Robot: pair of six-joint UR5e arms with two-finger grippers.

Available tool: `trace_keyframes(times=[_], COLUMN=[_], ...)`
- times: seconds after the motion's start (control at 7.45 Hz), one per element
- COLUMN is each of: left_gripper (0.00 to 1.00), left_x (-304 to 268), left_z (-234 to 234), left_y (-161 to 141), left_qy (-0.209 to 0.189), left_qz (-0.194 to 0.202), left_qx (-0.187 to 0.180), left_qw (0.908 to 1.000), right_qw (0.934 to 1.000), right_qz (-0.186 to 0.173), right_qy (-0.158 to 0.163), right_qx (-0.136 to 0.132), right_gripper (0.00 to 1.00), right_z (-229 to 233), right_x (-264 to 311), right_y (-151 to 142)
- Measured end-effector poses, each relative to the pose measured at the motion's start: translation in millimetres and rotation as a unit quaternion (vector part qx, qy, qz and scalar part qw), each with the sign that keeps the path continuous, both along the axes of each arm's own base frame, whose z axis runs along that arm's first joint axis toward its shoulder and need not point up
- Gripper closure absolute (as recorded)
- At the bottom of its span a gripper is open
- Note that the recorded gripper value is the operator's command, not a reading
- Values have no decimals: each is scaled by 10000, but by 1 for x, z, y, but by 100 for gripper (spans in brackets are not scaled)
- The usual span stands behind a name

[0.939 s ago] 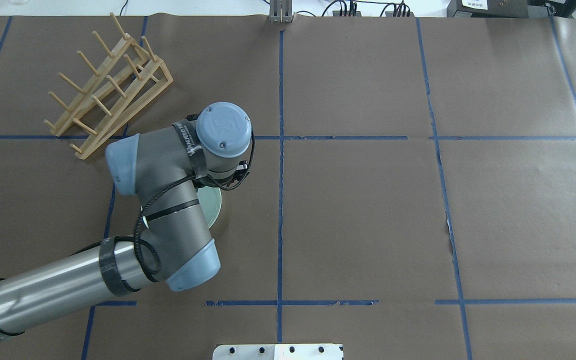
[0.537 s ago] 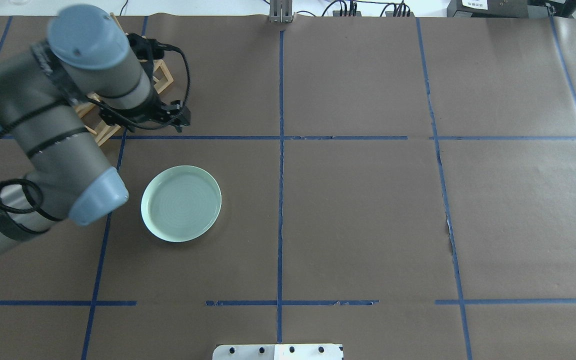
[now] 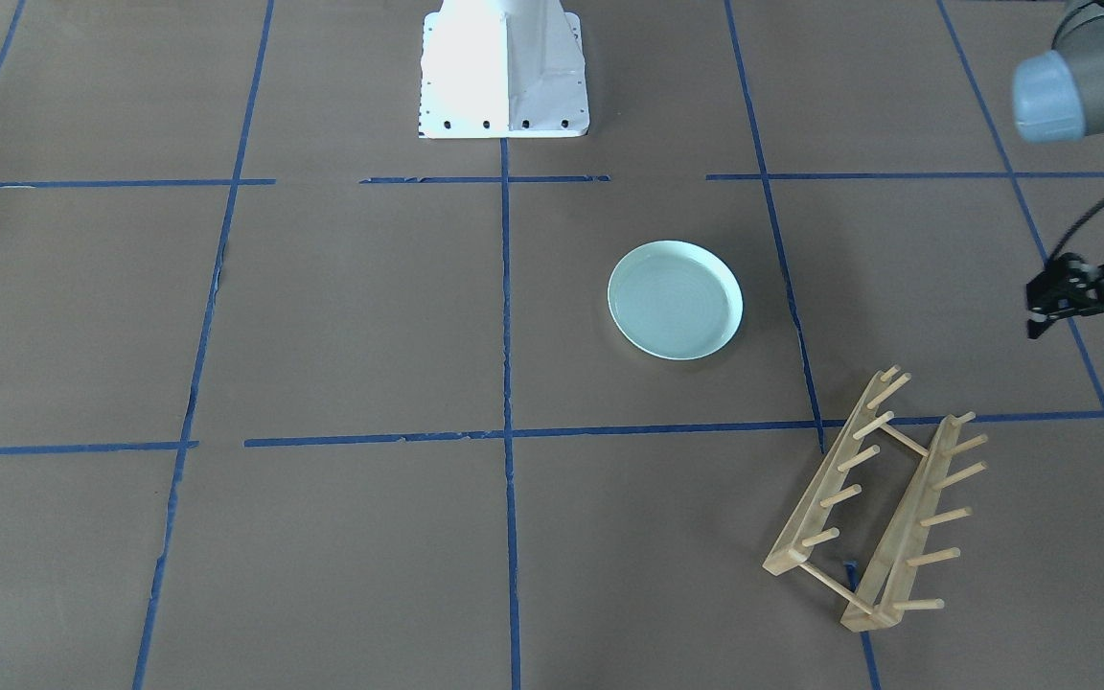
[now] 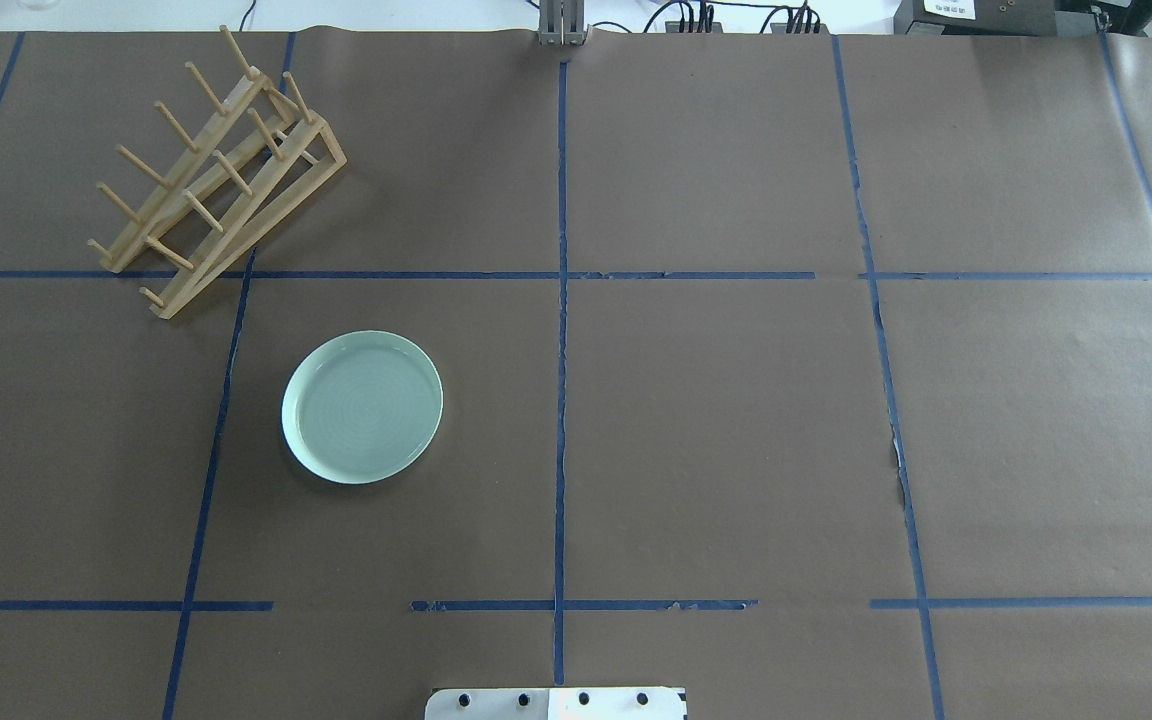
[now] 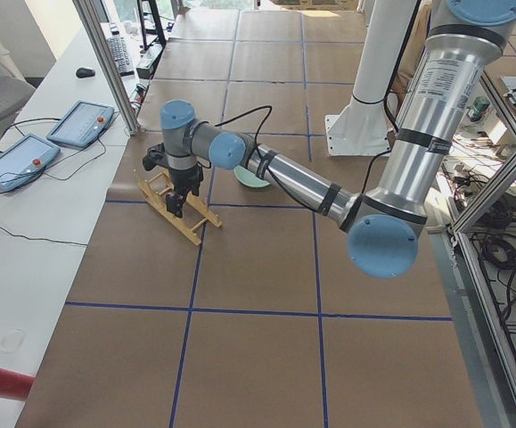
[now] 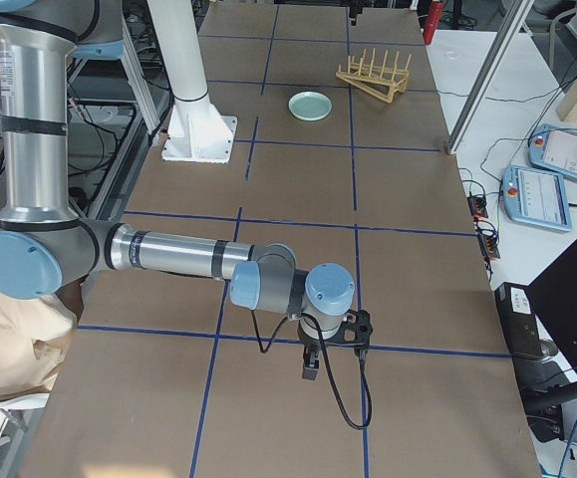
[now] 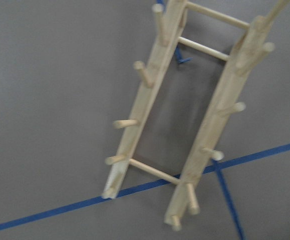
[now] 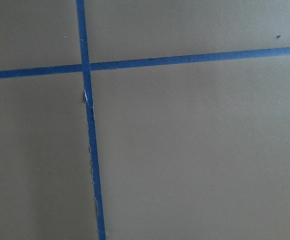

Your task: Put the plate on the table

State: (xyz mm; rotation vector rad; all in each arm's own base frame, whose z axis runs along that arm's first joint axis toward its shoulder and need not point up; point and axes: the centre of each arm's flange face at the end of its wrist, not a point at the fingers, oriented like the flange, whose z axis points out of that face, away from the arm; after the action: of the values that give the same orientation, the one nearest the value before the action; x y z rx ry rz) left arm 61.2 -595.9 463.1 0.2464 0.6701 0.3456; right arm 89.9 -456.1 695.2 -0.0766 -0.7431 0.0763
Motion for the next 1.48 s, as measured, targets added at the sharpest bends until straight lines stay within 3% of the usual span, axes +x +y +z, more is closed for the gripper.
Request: trace_keyframes(times=[0.13, 0.27, 0.54, 0.67, 0.94, 1.48], left_gripper=[0, 0, 0, 0, 0, 0], left_x=[-66, -116, -153, -156, -158, -163], left_z=[58, 116, 211, 227, 228, 189], left_y=[0, 16, 89, 109, 116, 110], left_qy=[-120, -28, 682, 857, 902, 625], left_qz=[171, 198, 8, -36, -74, -1004], left_qx=[27, -190, -823, -890, -777, -1220], left_qw=[9998, 9996, 9943, 9923, 9929, 9855], right_qw=[10000, 10000, 10000, 10000, 10000, 10000], right_qz=[0, 0, 0, 0, 0, 0], right_qy=[0, 0, 0, 0, 0, 0], right_qx=[0, 0, -5, -4, -1, -3], right_gripper=[0, 0, 0, 0, 0, 0], right_z=[0, 0, 0, 0, 0, 0], right_x=[0, 0, 0, 0, 0, 0], right_y=[0, 0, 0, 0, 0, 0])
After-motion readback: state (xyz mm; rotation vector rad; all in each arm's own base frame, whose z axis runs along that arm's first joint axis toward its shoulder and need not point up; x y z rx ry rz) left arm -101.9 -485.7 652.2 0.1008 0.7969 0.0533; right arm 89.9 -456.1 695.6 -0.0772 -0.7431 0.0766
